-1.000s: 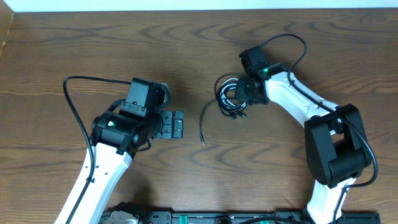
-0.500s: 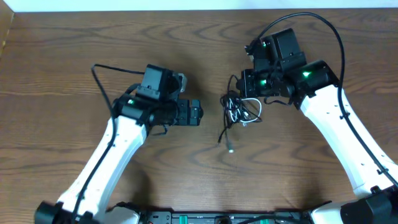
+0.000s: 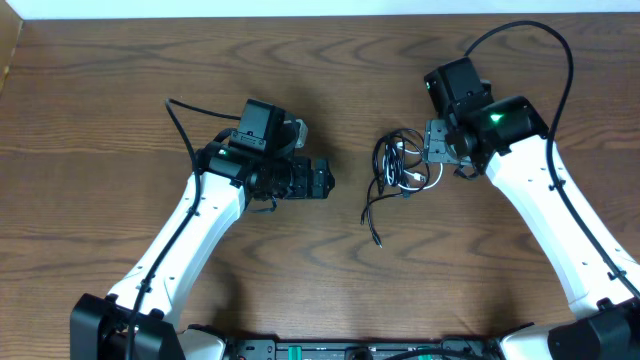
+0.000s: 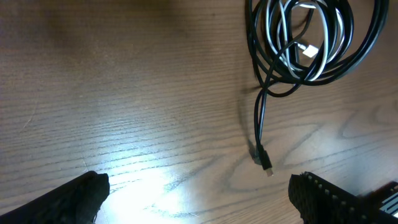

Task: Untangle cables

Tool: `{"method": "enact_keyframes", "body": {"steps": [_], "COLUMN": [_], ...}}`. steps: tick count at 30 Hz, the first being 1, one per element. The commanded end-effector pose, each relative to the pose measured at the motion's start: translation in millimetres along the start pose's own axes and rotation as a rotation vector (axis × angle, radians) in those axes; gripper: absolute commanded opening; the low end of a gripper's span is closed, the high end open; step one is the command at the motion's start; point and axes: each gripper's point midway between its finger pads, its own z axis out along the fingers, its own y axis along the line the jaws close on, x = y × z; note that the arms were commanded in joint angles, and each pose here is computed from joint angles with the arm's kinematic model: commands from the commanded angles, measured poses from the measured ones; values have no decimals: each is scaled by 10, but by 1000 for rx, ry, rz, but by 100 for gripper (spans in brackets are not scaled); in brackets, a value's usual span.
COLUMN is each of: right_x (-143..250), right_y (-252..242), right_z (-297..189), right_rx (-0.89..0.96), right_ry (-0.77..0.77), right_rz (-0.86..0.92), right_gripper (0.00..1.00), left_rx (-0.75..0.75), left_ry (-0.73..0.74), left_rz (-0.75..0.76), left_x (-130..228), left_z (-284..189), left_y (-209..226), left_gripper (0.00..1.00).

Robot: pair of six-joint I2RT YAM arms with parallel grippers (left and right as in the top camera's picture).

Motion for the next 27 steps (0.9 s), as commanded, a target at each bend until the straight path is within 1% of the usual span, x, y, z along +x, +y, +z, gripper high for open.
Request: {"method": "enact_keyframes", "body": {"steps": [1,3,6,8,9,11,13,14,15,16,17,19,20,21,22,23,25,27], "right_x": [-42,-37,-3,90,122,138,125,121,132,165,223,337,441,509,547,588,614,631], "right_y": [232,390,445,582,605,661,685,659,636,669,745,898,1030,1109,1162,1245,1387,1452], "right_z": [37,91,242,391,495,692,802,868,934,959,970,959,931,919,909,853,652,475], "right_rx": [-117,-186,-182,-232,-232,-261,-307,-318,-339,-382,-448,-557,-641,-680,-701,-742,-884,-987], "right_ry": [-4,13,48,108,137,179,205,223,250,276,308,360,403,429,445,459,443,426], "right_rz": [-65,-92,-106,-158,-157,-139,-123,-103,-83,-93,-121,-165,-194,-207,-209,-217,-294,-349], "right_gripper": [72,73,73,75,76,76,72,66,52,42,40,41,39,23,10,1,1,1], "left_rx": [18,16,8,5,4,-48,-113,-142,-162,-166,-166,-166,-165,-164,-162,-159,-150,-147], "left_ry": [1,4,15,13,14,-2,-16,-21,-22,-23,-23,-23,-22,-19,-17,-13,-4,-5], "left_rz": [2,1,-3,-3,-2,0,-1,0,6,12,13,12,12,16,23,35,87,101], "left_x": [-9,0,28,25,25,1,-18,-23,-23,-25,-26,-25,-22,-14,-5,11,45,52], "left_z": [-15,-15,-14,-15,-15,-17,-26,-32,-37,-39,-39,-39,-38,-33,-25,-12,21,34], "left_y": [-48,-44,-26,-21,-20,71,182,231,267,274,273,274,271,260,238,201,108,69], "left_gripper": [98,98,98,98,98,98,98,98,98,98,98,98,98,98,98,98,98,98]}}
